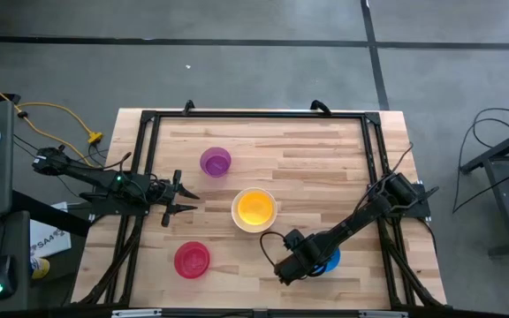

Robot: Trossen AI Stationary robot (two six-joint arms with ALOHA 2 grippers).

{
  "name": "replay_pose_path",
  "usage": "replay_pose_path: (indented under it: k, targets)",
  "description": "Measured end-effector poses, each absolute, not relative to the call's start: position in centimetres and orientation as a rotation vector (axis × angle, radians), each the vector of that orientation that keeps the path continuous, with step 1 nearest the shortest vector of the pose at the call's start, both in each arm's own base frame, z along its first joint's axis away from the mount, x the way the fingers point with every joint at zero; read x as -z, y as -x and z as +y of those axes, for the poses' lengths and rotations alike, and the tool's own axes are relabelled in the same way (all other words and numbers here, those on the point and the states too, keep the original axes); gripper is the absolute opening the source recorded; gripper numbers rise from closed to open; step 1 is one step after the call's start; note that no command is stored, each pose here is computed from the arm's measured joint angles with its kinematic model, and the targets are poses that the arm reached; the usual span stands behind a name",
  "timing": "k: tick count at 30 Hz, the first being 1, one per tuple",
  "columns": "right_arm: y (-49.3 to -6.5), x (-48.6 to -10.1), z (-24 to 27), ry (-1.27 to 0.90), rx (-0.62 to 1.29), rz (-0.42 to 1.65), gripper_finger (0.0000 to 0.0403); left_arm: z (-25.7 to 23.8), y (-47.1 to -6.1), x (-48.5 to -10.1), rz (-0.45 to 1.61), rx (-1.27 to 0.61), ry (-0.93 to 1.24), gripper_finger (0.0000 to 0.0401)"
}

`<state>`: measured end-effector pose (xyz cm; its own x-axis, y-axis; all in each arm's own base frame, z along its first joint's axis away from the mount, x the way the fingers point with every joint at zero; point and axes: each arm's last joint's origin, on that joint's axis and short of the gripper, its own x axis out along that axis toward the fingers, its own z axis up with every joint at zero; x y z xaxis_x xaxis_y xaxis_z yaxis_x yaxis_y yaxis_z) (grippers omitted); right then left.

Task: Nest bowls inside each other
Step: Stack the blue bowl on the yellow bowl

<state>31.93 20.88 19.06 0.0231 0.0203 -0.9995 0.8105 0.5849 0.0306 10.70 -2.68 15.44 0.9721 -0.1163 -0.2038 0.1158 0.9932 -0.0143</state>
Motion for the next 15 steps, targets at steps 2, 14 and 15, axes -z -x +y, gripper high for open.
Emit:
replay_pose_path:
  k: [2,14,15]
  targets:
    - [-31.8,-19.2,20.8,-0.752,0.718,1.433,0.009,-2.7,-10.7,-15.4,0.206,0.118,0.002,0.0145]
    - [-31.1,-20.4,20.4,-0.722,0.743,1.422,0.009,-2.7,-10.7,-15.4,0.206,0.118,0.003,0.0145]
    - [-31.1,-20.4,20.4,-0.723,0.743,1.42,0.009,-2.7,-10.7,-15.4,0.206,0.117,0.002,0.0145]
